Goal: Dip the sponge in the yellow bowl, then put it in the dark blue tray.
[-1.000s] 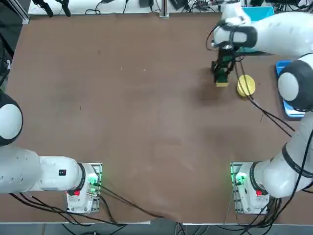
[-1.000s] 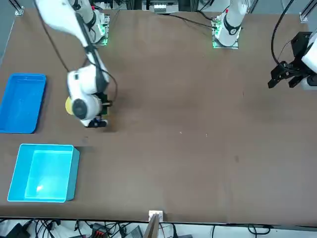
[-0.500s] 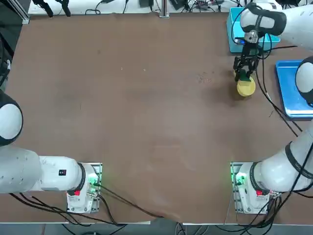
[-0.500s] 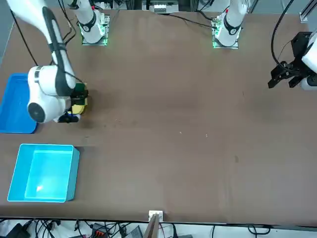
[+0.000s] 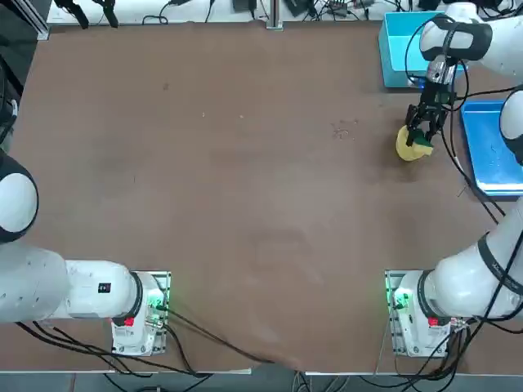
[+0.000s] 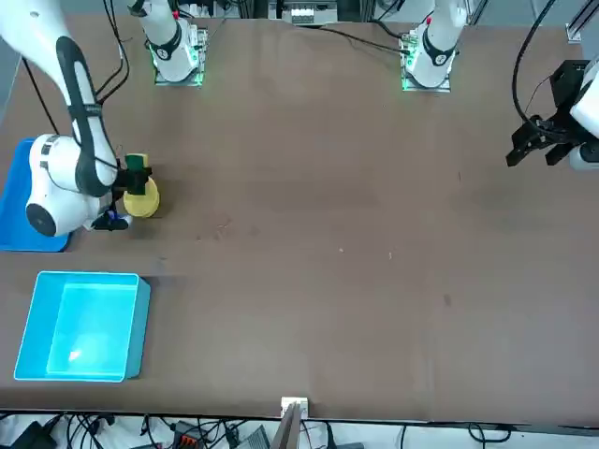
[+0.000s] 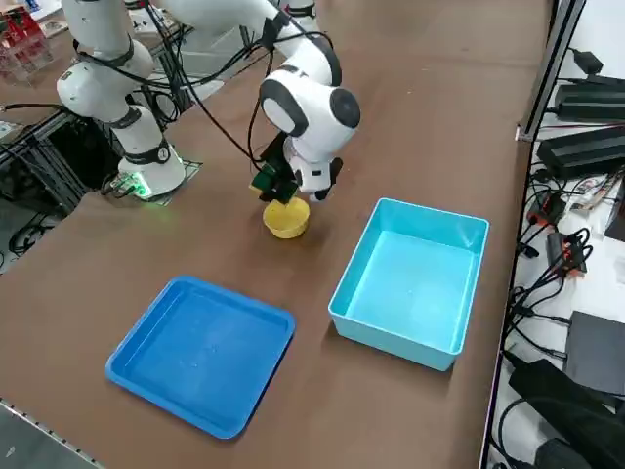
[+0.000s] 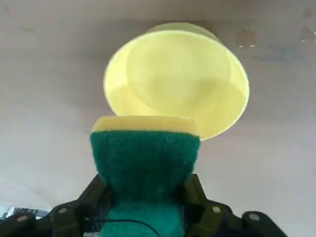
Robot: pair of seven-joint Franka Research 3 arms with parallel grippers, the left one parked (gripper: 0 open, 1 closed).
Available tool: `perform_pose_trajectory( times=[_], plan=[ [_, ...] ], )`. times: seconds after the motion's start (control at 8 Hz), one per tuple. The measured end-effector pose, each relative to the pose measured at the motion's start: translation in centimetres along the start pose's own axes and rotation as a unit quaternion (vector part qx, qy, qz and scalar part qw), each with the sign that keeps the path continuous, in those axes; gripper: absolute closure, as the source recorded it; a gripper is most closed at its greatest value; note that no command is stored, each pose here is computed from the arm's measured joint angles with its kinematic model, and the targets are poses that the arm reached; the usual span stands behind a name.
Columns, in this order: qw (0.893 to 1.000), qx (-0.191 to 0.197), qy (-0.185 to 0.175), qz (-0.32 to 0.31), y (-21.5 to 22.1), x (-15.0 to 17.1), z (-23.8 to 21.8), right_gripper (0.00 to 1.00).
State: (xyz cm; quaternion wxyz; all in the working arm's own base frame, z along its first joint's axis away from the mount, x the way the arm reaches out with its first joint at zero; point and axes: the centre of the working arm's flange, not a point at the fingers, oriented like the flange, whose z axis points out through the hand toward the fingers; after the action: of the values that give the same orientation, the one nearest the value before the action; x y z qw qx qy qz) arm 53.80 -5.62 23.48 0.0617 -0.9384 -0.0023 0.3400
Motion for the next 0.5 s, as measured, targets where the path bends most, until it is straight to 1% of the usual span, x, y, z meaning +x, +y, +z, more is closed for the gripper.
perform_pose_trajectory(
  times=[0.12, 0.5],
  plan=[
    [1.0, 0.002, -0.002, 0.001, 0.4, 0.3, 0.5, 0.26],
    [1.0, -0.005, 0.005, -0.001, 0.5, 1.4, 0.7, 0.26]
  ],
)
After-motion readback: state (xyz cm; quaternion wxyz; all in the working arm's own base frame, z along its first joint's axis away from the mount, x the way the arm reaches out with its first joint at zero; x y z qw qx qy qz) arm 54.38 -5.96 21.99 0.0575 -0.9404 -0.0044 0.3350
